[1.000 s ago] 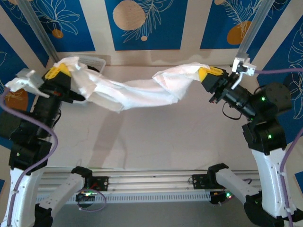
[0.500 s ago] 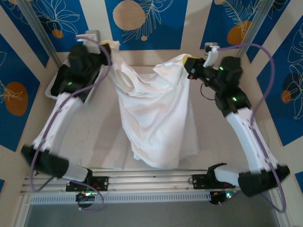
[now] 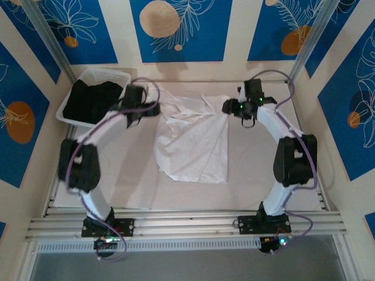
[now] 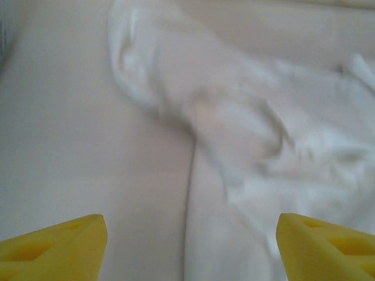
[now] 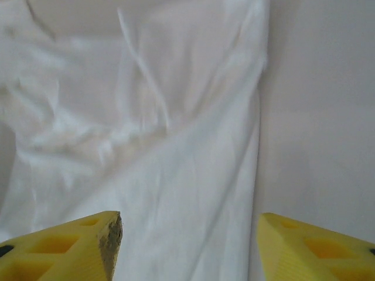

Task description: Fold the inside-out t-shirt

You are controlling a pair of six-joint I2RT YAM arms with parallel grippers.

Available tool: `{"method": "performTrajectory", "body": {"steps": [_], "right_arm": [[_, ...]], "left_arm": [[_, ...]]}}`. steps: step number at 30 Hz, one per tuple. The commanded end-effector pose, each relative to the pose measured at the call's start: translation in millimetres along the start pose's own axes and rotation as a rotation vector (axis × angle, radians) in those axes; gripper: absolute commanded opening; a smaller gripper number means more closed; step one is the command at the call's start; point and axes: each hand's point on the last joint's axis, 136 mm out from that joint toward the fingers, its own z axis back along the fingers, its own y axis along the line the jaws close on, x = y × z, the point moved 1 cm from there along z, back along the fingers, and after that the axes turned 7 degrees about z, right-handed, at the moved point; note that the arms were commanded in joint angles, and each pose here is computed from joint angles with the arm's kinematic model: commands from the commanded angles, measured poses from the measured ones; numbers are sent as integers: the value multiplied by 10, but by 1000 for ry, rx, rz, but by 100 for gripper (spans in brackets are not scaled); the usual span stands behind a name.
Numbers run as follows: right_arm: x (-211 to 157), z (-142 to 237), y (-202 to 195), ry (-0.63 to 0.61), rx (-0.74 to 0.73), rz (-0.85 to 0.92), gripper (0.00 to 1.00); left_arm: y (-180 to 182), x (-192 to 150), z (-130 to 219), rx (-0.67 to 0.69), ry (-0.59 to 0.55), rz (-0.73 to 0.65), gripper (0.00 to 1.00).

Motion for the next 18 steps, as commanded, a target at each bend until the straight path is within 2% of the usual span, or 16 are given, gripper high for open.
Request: {"method": "performTrajectory", "body": {"steps": [1,5,8,12,14,16,18], "right_arm": [[-812,150,200,180,6,14,64],[-1743,206,208,375,-82,-6,64],[-2153,252,181,459,-143,-24,63],[-2437,233,112,523,-208,-14,60],[-2496,142,136,536,-193,-3,56],[-2505,41,200,544,-162,0,49],[-2524,-45,243,557,-139,0,38]], "left_arm": [[-141,-251,471,-157,-71,114,76],[44,-1077,633,-125,72,107,75],[147,-1484,712,-106,137,104,75],[169,-1736,763,-108,182,98,74],[144,-1799,760,-118,194,87,74],[121,-1854,735,-125,213,76,73],[105,-1916,706,-125,240,61,73]]}}
